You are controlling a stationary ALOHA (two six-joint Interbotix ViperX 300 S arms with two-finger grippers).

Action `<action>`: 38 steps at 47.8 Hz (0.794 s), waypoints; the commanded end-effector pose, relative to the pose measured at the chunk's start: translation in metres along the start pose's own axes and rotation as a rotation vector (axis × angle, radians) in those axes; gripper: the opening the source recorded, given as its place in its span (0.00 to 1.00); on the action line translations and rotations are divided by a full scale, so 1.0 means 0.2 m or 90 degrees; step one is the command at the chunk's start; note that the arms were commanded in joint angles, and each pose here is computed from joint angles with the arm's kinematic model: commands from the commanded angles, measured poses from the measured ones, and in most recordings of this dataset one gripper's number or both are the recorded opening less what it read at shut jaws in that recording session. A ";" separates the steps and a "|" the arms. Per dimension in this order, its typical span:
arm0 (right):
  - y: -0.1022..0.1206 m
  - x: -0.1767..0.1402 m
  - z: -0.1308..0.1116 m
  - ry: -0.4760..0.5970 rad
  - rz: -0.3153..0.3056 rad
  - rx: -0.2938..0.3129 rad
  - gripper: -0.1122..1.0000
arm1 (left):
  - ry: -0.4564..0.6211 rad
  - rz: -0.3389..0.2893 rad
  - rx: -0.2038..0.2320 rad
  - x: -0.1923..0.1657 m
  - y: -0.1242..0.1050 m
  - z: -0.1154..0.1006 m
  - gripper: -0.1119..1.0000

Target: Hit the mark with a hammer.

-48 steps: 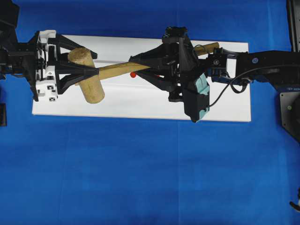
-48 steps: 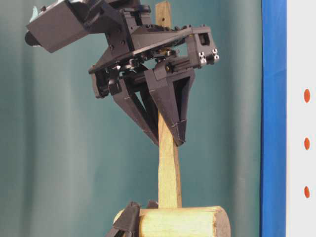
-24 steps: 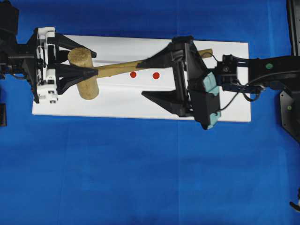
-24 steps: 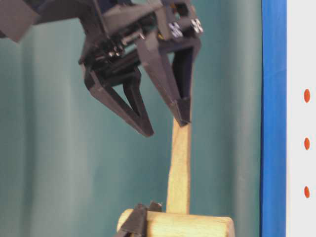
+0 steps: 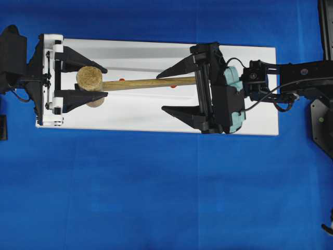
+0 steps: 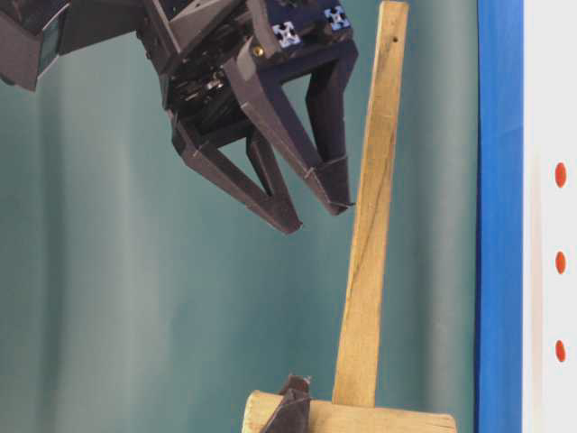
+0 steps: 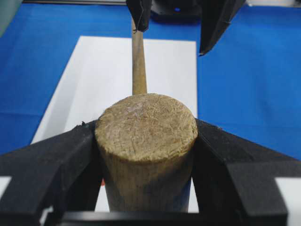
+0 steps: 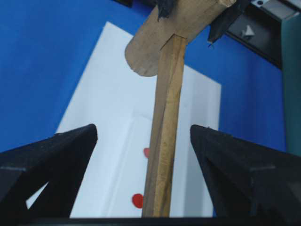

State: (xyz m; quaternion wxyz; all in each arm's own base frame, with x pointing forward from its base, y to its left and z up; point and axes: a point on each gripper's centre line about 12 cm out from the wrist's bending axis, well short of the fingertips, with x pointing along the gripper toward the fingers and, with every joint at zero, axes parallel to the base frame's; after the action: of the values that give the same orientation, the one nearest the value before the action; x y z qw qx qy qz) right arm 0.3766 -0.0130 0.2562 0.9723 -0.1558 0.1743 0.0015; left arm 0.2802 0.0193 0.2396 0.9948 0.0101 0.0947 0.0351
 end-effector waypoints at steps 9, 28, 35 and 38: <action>-0.01 0.09 -0.04 0.029 0.003 0.053 0.93 | -0.036 -0.011 0.006 -0.02 -0.02 0.07 0.51; 0.01 0.15 -0.10 0.052 0.006 0.101 0.90 | -0.032 -0.021 0.007 -0.03 -0.05 0.07 0.51; 0.01 0.16 -0.09 0.050 0.005 0.109 0.81 | -0.032 -0.023 0.007 -0.03 -0.05 0.07 0.51; 0.00 0.16 -0.09 0.047 0.004 0.109 0.71 | -0.031 -0.024 0.008 -0.03 -0.05 0.07 0.51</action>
State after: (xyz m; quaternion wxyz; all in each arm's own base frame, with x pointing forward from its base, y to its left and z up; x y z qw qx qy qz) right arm 0.3951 -0.0184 0.2149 0.9696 -0.0731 0.2331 -0.0124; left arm 0.2776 0.0098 0.2447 0.9960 0.0133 0.0869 0.0183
